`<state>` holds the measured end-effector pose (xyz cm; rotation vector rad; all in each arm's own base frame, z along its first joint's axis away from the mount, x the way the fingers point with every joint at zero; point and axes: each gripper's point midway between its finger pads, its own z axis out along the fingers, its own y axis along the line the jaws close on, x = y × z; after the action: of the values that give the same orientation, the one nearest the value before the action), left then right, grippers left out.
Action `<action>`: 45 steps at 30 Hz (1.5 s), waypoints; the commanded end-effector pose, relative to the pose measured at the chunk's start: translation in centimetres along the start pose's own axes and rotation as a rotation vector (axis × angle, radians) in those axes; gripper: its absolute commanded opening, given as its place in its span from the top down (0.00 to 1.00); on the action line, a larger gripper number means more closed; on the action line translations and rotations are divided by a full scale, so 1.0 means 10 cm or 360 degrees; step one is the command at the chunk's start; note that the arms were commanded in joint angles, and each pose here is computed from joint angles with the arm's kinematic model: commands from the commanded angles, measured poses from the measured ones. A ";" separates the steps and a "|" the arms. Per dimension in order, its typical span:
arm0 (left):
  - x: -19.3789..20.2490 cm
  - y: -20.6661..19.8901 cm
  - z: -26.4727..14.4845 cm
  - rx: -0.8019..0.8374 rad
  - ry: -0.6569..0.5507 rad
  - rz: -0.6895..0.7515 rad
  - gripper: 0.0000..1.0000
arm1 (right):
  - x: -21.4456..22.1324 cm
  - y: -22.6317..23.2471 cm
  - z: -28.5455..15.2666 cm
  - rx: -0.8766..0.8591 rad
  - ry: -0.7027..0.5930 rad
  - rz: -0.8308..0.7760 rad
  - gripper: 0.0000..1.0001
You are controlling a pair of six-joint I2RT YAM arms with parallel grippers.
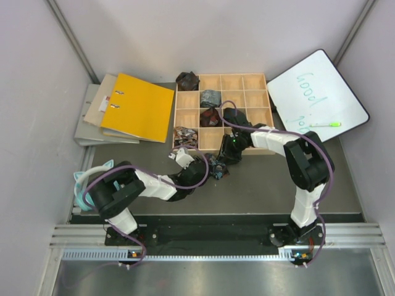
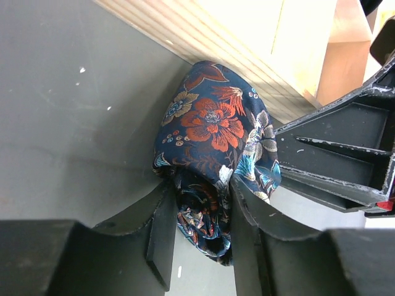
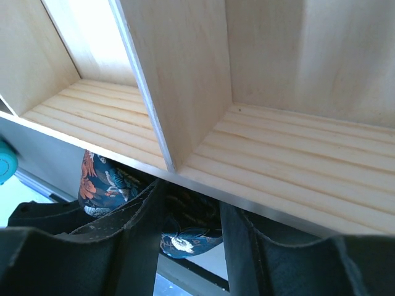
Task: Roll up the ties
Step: Pick up the tie at the center of the board, then place the tie in the storage box.
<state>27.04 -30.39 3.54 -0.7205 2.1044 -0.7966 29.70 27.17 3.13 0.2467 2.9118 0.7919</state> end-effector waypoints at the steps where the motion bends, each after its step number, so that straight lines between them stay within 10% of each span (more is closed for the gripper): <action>1: 0.14 0.31 0.02 -0.0175 0.0115 0.0276 0.74 | 0.02 -0.14 0.30 -0.0026 0.0027 -0.0002 0.59; 14: -0.10 -0.17 -0.18 -0.0082 0.0157 0.0678 1.00 | -0.15 -0.16 -0.03 0.0008 -0.0087 0.0016 0.59; 27: -0.40 -0.38 -0.65 -0.0017 0.0144 0.0714 1.00 | -0.41 -0.37 -0.70 0.0024 -0.0459 0.0116 0.59; 45: -1.09 -1.49 -0.72 0.0160 -0.0146 0.0847 1.00 | 0.04 -0.83 -0.53 0.0048 -0.0496 0.0208 0.61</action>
<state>28.06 -29.95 19.75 -0.1263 2.1043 -0.5733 26.68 17.43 2.53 0.5367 2.7216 0.6324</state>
